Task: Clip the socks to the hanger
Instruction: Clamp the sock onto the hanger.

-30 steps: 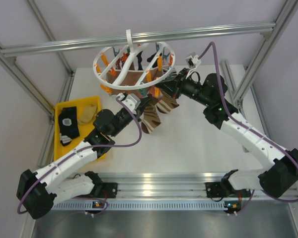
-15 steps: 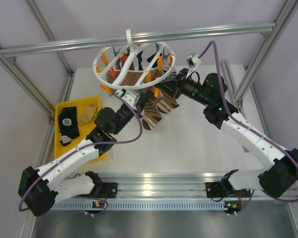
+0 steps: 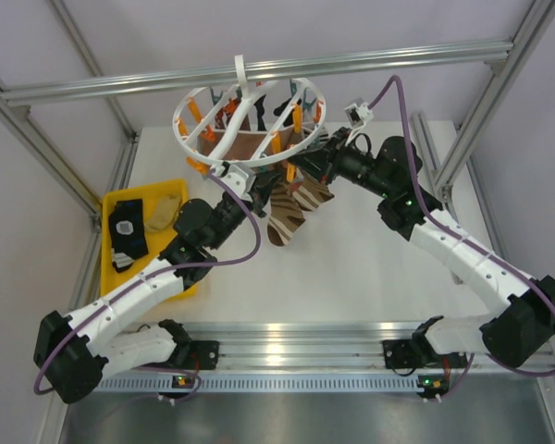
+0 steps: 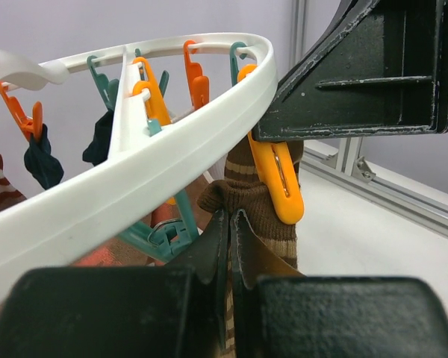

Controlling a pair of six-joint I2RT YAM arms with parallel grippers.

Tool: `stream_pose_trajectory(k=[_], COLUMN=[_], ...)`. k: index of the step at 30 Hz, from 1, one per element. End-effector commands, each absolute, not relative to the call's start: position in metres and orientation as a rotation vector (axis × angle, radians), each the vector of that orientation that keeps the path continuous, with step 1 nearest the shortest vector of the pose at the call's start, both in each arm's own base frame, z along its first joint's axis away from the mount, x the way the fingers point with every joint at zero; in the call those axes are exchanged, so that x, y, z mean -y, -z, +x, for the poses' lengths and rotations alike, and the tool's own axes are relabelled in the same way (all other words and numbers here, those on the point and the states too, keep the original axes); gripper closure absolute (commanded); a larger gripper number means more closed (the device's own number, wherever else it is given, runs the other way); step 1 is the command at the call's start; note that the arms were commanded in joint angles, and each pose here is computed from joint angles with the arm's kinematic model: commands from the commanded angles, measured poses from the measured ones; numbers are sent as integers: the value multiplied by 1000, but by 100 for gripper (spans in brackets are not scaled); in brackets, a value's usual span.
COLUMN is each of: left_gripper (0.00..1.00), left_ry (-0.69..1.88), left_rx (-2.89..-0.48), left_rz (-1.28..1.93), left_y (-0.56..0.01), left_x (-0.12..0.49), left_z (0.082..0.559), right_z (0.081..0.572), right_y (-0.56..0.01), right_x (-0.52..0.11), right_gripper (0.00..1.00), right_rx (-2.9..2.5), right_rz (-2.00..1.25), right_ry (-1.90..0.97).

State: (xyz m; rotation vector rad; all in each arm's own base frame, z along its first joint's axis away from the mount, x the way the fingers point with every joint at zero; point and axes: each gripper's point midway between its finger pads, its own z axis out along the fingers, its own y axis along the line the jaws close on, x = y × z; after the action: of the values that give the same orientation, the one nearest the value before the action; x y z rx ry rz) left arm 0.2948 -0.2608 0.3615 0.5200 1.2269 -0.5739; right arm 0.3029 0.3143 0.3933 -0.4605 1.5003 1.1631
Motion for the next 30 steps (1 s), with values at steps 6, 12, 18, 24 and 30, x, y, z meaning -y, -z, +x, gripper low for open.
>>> stream_pose_trajectory(k=[6, 12, 18, 24, 30], left_gripper=[100, 100, 100, 100, 100], left_ry=[654, 684, 683, 715, 754], left_rx=[-1121, -1131, -1142, -1146, -1204], left_rz=[453, 449, 459, 462, 435], left_y=[-409, -409, -405, -406, -401], left_x=[265, 269, 270, 272, 270], left_z=[289, 288, 288, 283, 280], right_z=[317, 314, 311, 314, 319], right_y=[-381, -381, -386, -389, -396], right_x=[-318, -319, -321, -318, -310], right_gripper=[100, 100, 86, 97, 100], right_rx=[-1551, -1552, -1543, -1538, -1515], right_rz=[-409, -418, -430, -406, -359], right_ry=[-1170, -1185, -1211, -1189, -1156])
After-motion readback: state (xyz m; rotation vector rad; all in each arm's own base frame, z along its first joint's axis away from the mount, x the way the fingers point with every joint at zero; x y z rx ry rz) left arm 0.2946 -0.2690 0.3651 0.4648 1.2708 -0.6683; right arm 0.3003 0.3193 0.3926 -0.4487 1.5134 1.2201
